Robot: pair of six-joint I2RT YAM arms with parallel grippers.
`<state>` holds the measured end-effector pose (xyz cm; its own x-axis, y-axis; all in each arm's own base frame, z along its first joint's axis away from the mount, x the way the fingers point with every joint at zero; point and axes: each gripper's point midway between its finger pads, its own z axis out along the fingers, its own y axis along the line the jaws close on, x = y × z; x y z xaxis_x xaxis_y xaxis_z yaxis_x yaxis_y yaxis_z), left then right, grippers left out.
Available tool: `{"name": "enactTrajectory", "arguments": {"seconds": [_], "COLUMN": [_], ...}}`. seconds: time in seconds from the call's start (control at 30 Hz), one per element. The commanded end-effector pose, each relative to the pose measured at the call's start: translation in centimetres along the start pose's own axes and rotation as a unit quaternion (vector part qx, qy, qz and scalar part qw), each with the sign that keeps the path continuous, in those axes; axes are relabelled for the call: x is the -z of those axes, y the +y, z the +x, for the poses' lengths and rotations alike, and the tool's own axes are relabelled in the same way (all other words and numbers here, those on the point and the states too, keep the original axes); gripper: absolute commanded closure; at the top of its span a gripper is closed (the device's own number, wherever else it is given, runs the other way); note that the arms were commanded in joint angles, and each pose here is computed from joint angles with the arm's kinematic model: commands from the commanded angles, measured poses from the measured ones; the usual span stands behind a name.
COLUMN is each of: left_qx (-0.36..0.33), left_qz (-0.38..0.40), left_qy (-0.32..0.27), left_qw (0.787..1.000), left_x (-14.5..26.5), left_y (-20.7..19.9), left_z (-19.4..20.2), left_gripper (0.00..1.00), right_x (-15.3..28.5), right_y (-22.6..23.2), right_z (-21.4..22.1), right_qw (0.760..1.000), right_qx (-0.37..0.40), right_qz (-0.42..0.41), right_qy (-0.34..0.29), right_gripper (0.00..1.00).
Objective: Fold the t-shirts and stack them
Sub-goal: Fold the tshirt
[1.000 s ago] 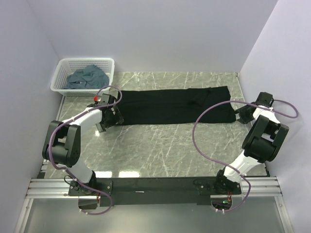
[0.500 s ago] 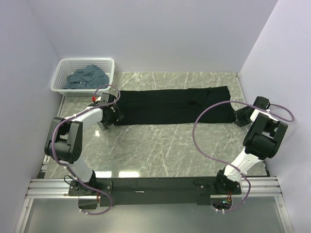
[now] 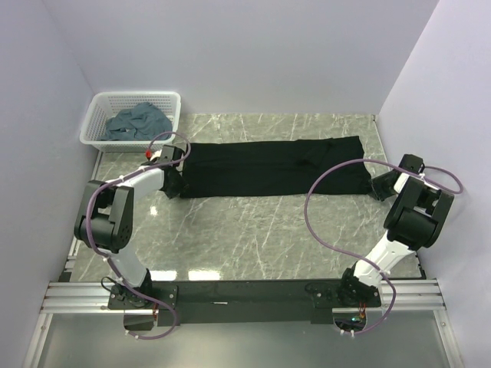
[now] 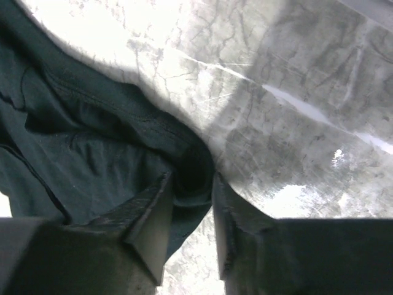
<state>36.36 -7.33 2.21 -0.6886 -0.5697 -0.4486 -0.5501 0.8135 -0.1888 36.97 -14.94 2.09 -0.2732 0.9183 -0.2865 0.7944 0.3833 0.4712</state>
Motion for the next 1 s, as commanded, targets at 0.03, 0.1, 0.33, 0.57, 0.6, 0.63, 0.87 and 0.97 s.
{"name": "enactTrajectory", "arguments": {"seconds": [0.03, 0.1, 0.33, 0.57, 0.6, 0.63, 0.87, 0.97], "left_qx": [0.007, 0.011, 0.055, 0.074, 0.078, 0.079, 0.085, 0.076], "left_qz": [-0.02, -0.032, -0.059, -0.075, -0.064, -0.069, -0.034, -0.012], "left_qy": [0.019, 0.018, 0.027, 0.049, 0.046, 0.055, 0.023, -0.017], "left_qw": [1.0, 0.999, 0.996, 0.993, 0.994, 0.993, 0.996, 0.997], "left_x": [-1.1, -0.9, -0.1, 2.0, 2.6, 2.7, 4.9, 6.7], "left_y": [0.8, 1.6, 5.4, 9.1, 9.2, 10.0, 9.7, 8.7], "left_z": [1.2, 1.3, 1.8, 5.1, 5.2, 6.3, 5.4, 2.8], "left_gripper": [0.74, 0.96, 0.99, 0.99, 0.99, 0.99, 0.63, 0.41], "right_x": [-0.8, -0.6, 1.0, 2.6, 2.7, 2.9, 4.4, 6.1], "right_y": [-1.5, -2.0, -3.0, -5.1, -5.5, -5.6, -3.7, -1.9], "right_z": [-0.3, -0.5, -1.0, 0.1, 0.7, 0.9, 1.3, 0.4], "right_qw": [0.999, 0.999, 0.995, 0.99, 0.989, 0.989, 0.991, 0.99], "right_qx": [-0.015, -0.015, -0.032, -0.047, -0.049, -0.051, -0.013, 0.01], "right_qz": [0.032, 0.047, 0.084, 0.127, 0.132, 0.132, 0.12, 0.108], "right_qy": [-0.006, -0.013, -0.037, -0.041, -0.036, -0.035, -0.05, -0.085], "right_gripper": [0.69, 0.79, 1.0, 0.99, 0.97, 0.93, 0.59, 0.51]}}
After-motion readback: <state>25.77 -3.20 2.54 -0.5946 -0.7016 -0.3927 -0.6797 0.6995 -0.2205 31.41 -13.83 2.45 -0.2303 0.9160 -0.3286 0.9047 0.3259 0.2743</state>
